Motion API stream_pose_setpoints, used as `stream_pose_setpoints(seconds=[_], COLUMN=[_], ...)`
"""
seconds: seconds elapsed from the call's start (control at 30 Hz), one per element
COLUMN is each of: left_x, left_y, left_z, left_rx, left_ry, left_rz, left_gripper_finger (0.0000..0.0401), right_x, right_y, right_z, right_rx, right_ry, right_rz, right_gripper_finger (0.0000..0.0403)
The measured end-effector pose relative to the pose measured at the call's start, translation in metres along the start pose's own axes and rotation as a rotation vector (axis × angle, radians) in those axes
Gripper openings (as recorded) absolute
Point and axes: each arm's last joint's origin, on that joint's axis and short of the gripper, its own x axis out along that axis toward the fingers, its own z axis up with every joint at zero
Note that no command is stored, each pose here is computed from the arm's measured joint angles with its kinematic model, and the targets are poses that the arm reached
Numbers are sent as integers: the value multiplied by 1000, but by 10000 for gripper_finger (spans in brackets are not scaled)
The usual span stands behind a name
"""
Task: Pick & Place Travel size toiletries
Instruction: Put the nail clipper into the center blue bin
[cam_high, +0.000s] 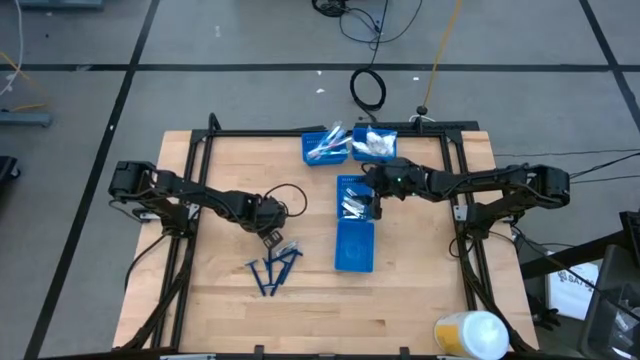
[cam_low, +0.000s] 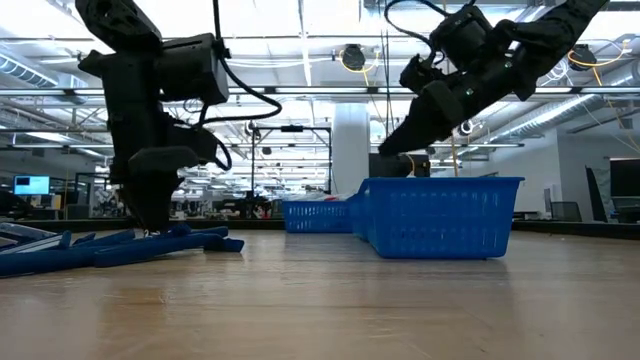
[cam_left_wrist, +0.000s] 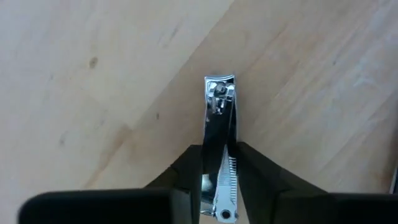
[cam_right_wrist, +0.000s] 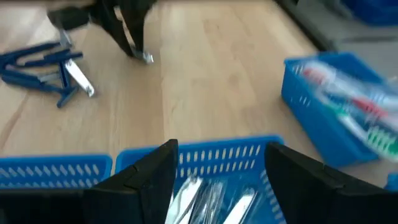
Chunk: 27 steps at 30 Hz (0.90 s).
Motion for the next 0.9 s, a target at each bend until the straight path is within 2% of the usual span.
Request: stream_pose_setpoints(seconds=[0.13,0.27,0.37,0.6,0.8,0.9], left_x=[1,-4,-13,-48,-78,-89], left_y=[-2,-6,-9,-29,-43,-48], left_z=[5,10,12,30,50,56], left_rx=[64,97,137,267,343,384], left_ry=[-62,-149,-226,-571,-904,-1017], left_rz=[-9,-33,-11,-37,-126,-162], left_gripper_finger=[44,42,42,45,46,51], right_x=[0,-1,-1,-1,-2,-2], right_y=[-1,-1,-1,1,7,13], right_z=[7,11,14,18,22,26], right_rx=[-21,-27,-31,-34,-53,-62], right_ry=[-68,-114,-141,-180,-226,-262], right_rz=[-8,-13,-16,-12,6,23], right_gripper_finger=[227,230,230,224,222,220])
